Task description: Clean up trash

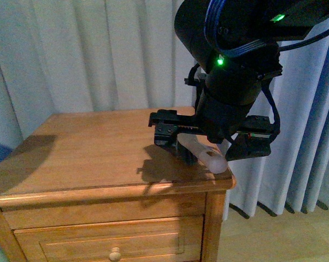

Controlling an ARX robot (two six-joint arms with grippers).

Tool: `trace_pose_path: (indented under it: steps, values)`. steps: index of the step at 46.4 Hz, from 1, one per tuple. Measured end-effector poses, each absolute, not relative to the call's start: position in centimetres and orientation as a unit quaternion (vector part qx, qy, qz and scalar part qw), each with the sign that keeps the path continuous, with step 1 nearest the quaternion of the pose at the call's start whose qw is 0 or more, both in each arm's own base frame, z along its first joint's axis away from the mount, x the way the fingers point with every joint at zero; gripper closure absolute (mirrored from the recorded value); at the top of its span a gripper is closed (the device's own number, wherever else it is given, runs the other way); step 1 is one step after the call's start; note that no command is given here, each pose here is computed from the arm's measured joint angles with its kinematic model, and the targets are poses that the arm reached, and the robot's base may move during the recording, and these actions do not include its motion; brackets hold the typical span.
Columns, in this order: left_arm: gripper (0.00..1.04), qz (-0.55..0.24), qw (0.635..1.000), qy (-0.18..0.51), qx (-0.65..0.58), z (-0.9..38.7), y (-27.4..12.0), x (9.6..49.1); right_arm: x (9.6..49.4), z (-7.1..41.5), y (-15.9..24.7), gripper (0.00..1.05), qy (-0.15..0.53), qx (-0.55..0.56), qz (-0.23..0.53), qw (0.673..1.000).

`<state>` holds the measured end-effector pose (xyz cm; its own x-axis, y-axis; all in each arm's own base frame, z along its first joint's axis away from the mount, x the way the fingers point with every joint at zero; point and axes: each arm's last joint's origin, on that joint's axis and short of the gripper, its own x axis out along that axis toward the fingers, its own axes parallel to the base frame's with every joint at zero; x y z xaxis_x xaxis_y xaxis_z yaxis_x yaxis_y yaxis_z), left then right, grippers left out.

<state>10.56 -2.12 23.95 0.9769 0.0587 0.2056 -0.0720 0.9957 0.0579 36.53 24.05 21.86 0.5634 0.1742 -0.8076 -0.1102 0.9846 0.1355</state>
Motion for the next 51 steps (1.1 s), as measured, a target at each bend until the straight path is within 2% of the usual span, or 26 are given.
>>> trace_pose_path:
  steps: [3, 6, 17, 24, 26, 36, 43, 47, 51]
  values:
    - [0.78, 0.033, 0.994, -0.102, 0.033, 24.0, -2.1, 10.6, 36.6, 21.5, 24.1, 0.22, 0.464, 0.034, 0.078, 0.882]
    - [0.78, 0.033, 0.994, -0.102, 0.033, 24.0, -2.1, 10.6, 36.7, 21.3, 24.1, 0.19, 0.464, 0.036, 0.078, 0.881]
    - [0.78, 0.033, 0.994, -0.102, 0.033, 24.0, -2.1, 10.6, 36.7, 20.9, 24.0, 0.53, 0.466, 0.038, 0.077, 0.880]
    - [0.78, 0.033, 0.994, -0.102, 0.033, 24.0, -2.1, 10.6, 36.7, 20.3, 23.6, 0.80, 0.472, 0.039, 0.076, 0.878]
    - [0.78, 0.033, 0.994, -0.102, 0.033, 24.0, -2.1, 10.6, 36.7, 20.3, 23.6, 0.85, 0.471, 0.038, 0.072, 0.878]
    - [0.78, 0.033, 0.994, -0.102, 0.033, 24.0, -2.1, 10.6, 36.5, 21.2, 23.3, 0.85, 0.431, 0.028, 0.082, 0.898]
    - [0.78, 0.033, 0.994, -0.102, 0.033, 24.0, -2.1, 10.6, 34.2, 25.2, 22.3, 0.85, 0.307, 0.003, 0.108, 0.946]
    - [0.78, 0.033, 0.994, -0.102, 0.033, 24.0, -2.1, 10.6, 32.4, 27.3, 21.5, 0.85, 0.252, 0.002, 0.124, 0.960]
    - [0.78, 0.033, 0.994, -0.102, 0.033, 24.0, -2.1, 10.6, 28.9, 29.9, 19.5, 0.85, 0.176, 0.002, 0.140, 0.974]
